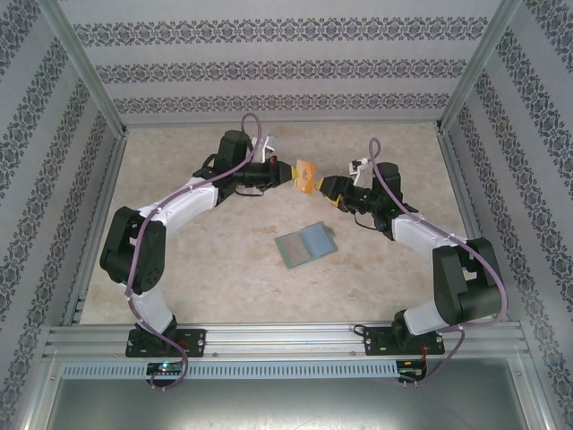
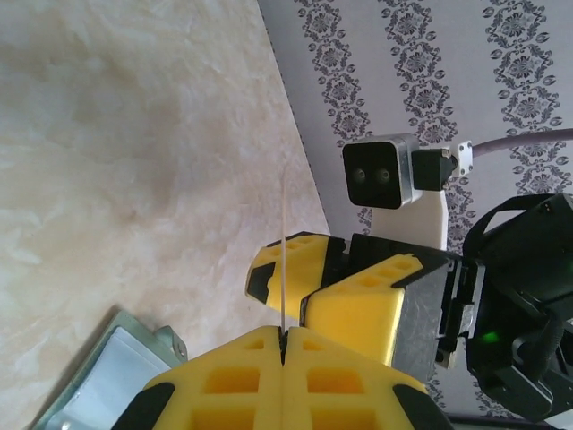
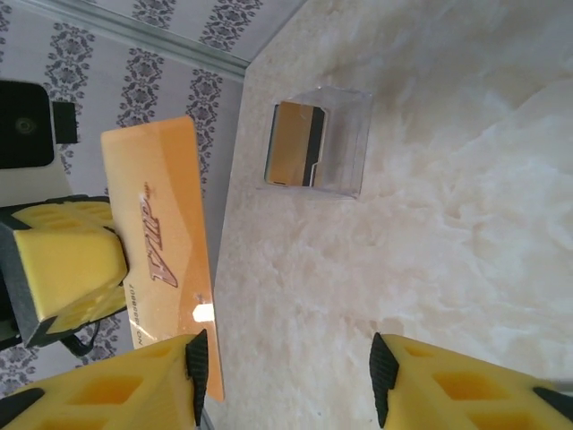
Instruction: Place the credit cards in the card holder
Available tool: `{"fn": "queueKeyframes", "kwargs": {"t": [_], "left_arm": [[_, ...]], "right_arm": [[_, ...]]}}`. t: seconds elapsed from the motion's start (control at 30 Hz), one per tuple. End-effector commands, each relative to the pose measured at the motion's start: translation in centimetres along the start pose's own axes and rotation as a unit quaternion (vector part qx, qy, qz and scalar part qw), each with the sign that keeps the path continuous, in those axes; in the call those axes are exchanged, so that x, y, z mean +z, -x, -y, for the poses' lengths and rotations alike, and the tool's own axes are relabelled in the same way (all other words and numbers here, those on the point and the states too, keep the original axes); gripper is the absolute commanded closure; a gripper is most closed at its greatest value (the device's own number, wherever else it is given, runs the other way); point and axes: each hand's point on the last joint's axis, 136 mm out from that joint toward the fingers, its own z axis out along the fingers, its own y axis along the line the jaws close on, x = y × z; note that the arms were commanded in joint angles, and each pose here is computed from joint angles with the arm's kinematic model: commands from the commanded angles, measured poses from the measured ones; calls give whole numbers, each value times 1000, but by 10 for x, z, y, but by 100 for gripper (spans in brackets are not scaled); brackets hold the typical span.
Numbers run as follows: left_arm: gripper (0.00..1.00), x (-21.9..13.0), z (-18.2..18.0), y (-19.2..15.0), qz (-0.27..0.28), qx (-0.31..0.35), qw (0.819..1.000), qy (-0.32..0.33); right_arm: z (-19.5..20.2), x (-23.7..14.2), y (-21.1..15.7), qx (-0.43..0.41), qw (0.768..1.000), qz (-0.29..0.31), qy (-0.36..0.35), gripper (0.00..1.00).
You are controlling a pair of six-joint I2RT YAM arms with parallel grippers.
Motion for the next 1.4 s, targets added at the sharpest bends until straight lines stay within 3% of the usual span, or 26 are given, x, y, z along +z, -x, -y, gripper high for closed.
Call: {"fn": "queueKeyframes", "kwargs": {"t": [0.0,0.37,0.7,0.77,0.83,0.9,1.13,1.3,1.37], "left_arm": [[100,4,18,-5,-9,12,1000,-28],[100,20,18,-20,-36,7,999,-25],[100,29,9,-27,-51,-13,998,-23],[93,30,5,-30,-55,-19,998,-18],[66,30,-1,-33,-63,-21,998,-5],[57,28,-9,-36,-69,-25,997,15],[45,5,-48,-55,-65,-38,993,85],[39,-20,-94,-91,-96,-26,976,195],[36,-22,-105,-107,-116,-38,971,205]], "right_arm": [[-21,-7,-7,-38,999,-13,34,61],[-27,-6,-8,-41,998,-17,45,66],[-31,-11,-9,-57,997,-9,46,89],[-30,-12,-9,-61,997,-14,44,95],[-25,-11,-13,-64,997,-21,34,98],[-17,-13,-18,-67,997,-27,18,98],[27,-21,-52,-72,992,-79,-62,98],[57,-24,-76,-50,982,-141,-119,100],[60,-23,-89,-34,979,-165,-111,100]]}}
